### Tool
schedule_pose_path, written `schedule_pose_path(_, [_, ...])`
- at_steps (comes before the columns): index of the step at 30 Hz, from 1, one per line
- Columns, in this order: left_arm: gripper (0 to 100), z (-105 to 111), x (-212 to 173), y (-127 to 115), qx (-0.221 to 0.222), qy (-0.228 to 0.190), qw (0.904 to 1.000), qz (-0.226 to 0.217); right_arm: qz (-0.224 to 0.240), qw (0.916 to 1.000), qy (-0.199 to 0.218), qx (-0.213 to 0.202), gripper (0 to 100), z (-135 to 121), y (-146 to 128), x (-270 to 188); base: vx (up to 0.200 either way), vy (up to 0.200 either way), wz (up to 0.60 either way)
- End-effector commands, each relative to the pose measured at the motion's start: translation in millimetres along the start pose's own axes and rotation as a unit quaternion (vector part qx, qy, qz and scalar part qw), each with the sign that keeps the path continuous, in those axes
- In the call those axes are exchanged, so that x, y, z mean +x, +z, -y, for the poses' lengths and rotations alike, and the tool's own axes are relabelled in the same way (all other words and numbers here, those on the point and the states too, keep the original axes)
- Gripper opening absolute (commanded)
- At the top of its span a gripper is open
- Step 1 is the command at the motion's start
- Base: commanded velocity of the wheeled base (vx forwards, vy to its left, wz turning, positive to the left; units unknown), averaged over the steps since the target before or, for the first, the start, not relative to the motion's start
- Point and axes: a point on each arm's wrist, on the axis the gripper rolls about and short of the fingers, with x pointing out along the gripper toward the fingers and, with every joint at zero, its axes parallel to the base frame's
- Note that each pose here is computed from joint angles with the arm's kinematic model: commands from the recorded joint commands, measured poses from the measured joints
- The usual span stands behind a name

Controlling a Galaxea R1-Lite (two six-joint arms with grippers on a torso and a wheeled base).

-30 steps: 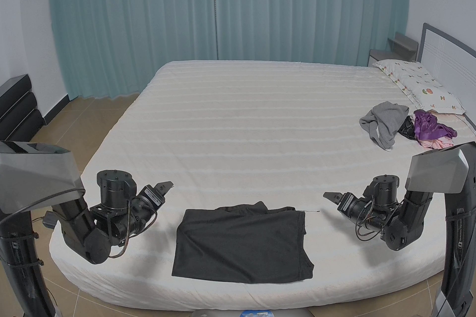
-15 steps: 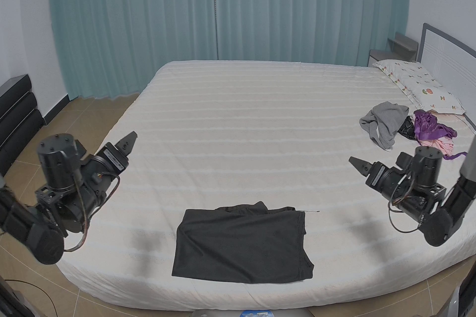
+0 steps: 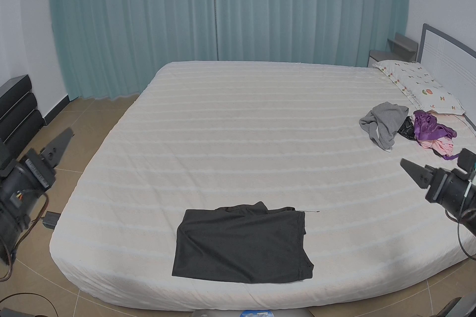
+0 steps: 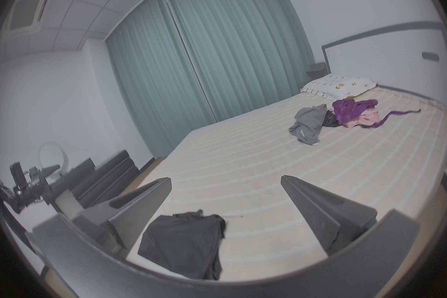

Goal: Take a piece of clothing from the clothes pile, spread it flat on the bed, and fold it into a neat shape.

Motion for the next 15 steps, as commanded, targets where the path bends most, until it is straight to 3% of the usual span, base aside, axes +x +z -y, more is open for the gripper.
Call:
schedule_pose_path(1, [100, -58, -130, 9, 0.076, 0.025, 0.9929, 0.088, 0.053, 0.9905, -0.036, -0.121, 100, 12, -18, -133, 0.000, 0.000, 0.00])
schedule_pose_path(7, [100, -66, -158, 0, 0.108, 0.102, 0.9774, 0.150, 0.065, 0.9828, -0.082, -0.152, 100, 14, -31, -163, 0.000, 0.000, 0.00])
schedule_pose_path(12, [100, -71, -174, -8, 0.158, 0.114, 0.9653, 0.175, 0.071, 0.9775, -0.105, -0.168, 100, 16, -51, -181, 0.000, 0.000, 0.00])
schedule_pose_path(15, [100, -69, -178, -8, 0.164, 0.132, 0.9591, 0.189, 0.093, 0.9727, -0.106, -0.184, 100, 16, -55, -190, 0.000, 0.000, 0.00])
